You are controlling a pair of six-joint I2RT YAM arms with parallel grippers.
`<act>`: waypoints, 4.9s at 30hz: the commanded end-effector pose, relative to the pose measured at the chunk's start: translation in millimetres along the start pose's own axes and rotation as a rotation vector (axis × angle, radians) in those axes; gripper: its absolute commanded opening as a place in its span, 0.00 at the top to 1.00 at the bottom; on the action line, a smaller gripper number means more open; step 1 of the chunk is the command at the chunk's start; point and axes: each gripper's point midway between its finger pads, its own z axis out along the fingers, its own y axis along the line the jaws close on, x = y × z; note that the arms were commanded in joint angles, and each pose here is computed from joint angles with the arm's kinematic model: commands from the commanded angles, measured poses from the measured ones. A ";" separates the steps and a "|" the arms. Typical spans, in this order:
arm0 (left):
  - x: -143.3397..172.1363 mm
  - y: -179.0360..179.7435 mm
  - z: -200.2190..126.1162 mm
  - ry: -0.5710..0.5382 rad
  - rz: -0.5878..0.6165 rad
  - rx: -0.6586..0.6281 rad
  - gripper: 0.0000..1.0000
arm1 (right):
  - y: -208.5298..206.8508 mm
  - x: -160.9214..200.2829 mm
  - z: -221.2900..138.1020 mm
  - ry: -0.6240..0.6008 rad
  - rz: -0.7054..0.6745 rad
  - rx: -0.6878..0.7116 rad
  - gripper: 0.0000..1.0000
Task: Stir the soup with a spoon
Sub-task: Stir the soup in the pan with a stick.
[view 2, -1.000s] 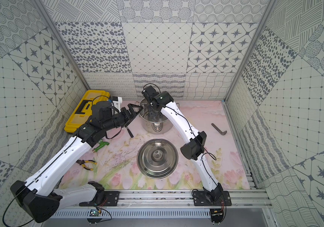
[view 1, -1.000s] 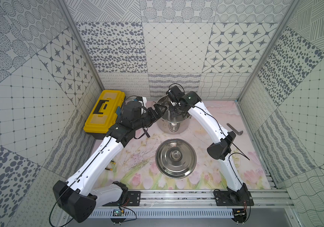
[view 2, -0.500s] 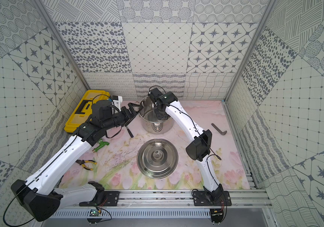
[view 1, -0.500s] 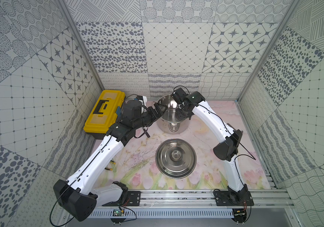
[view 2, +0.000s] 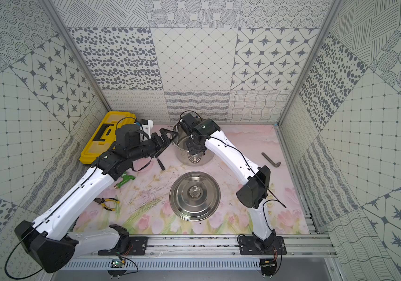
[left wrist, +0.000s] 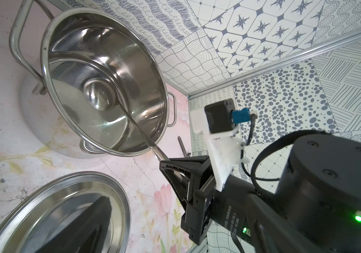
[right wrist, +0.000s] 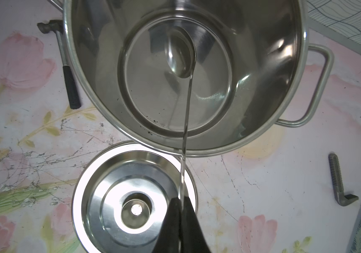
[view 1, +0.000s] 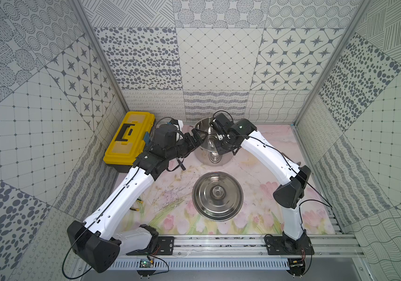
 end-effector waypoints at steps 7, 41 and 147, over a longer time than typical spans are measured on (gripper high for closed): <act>-0.9 -11.9 -4.3 -0.017 0.035 0.016 0.01 | 0.9 -50.8 3.0 -0.117 0.029 0.006 1.00; -3.2 -14.0 -4.0 -0.021 0.060 0.020 0.01 | -22.3 6.9 -2.5 -0.008 0.024 -0.073 1.00; -0.5 -11.5 -5.4 -0.022 0.060 0.048 0.01 | 13.5 -35.0 17.6 -0.122 0.144 -0.127 1.00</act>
